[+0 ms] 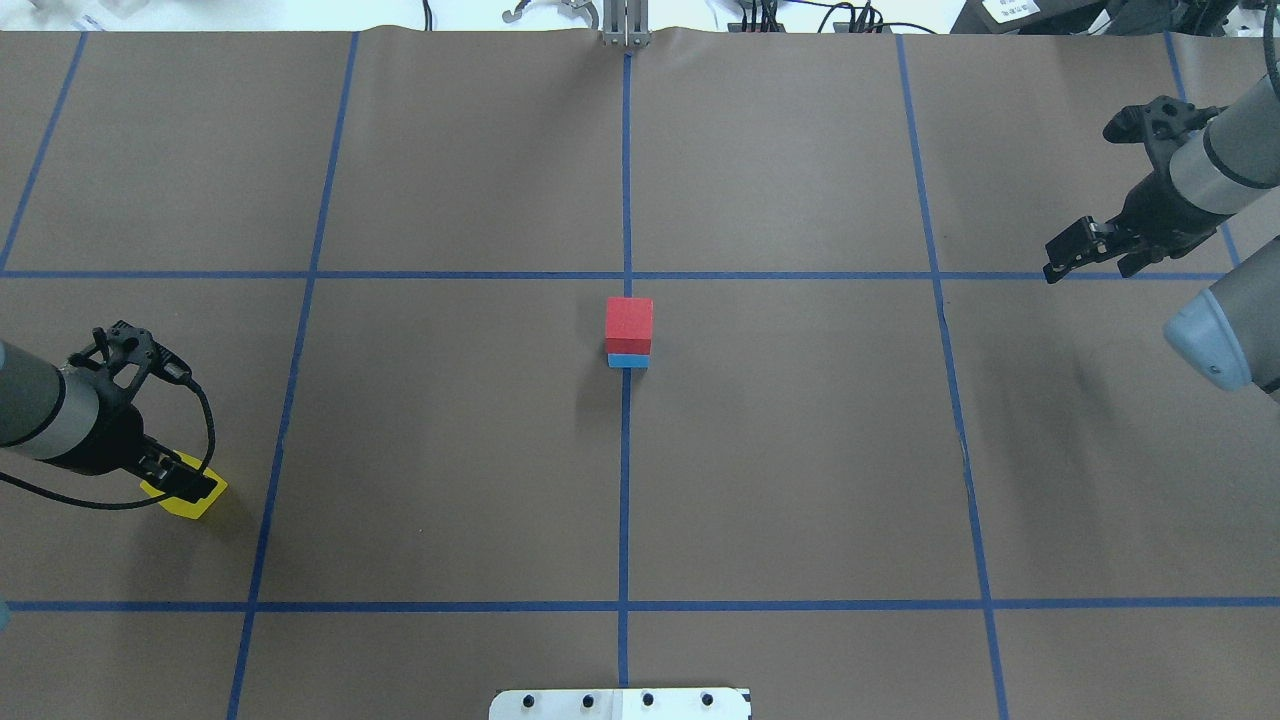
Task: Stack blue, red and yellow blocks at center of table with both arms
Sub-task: 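Move the left gripper to the yellow cube and grasp it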
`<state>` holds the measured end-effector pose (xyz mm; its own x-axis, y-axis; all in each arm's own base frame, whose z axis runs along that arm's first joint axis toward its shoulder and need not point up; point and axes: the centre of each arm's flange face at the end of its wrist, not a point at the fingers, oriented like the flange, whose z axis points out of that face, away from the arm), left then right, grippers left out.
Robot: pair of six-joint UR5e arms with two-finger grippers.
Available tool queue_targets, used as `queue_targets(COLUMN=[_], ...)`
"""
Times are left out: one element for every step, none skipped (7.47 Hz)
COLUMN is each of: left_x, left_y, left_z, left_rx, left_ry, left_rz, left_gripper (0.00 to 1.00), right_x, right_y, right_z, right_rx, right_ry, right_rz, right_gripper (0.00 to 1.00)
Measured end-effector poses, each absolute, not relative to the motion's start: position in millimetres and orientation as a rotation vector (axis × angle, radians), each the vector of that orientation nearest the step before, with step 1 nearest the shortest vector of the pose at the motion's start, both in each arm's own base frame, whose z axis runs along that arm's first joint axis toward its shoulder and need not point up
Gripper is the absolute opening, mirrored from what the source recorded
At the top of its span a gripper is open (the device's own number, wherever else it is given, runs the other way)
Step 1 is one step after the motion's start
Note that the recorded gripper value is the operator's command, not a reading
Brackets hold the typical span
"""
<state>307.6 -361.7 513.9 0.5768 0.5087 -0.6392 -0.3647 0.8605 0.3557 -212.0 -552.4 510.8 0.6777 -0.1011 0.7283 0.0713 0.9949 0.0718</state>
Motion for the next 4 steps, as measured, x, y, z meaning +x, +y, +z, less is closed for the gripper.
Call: queue_targets(left_x=[307.6, 308.2, 309.2, 310.6], left_y=[-361.4, -361.1, -360.3, -359.3], left_z=[516.0, 517.1, 518.1, 518.6], left_rx=[0.19, 0.188, 0.186, 0.184], left_ry=[0.805, 0.804, 0.802, 0.802], left_rz=[0.515, 0.516, 0.518, 0.521], left_gripper=[0.99, 0.99, 0.99, 0.98], right_x=[-213.0, -213.9, -214.6, -215.2], right_y=[-552.1, -551.8, -551.6, -551.6], right_z=[510.6, 510.5, 511.1, 512.5], right_rx=[0.038, 0.036, 0.035, 0.033], right_ry=[-0.821, -0.82, -0.82, -0.819], right_rz=[-0.098, -0.099, -0.099, -0.099], right_gripper=[0.99, 0.99, 0.99, 0.99])
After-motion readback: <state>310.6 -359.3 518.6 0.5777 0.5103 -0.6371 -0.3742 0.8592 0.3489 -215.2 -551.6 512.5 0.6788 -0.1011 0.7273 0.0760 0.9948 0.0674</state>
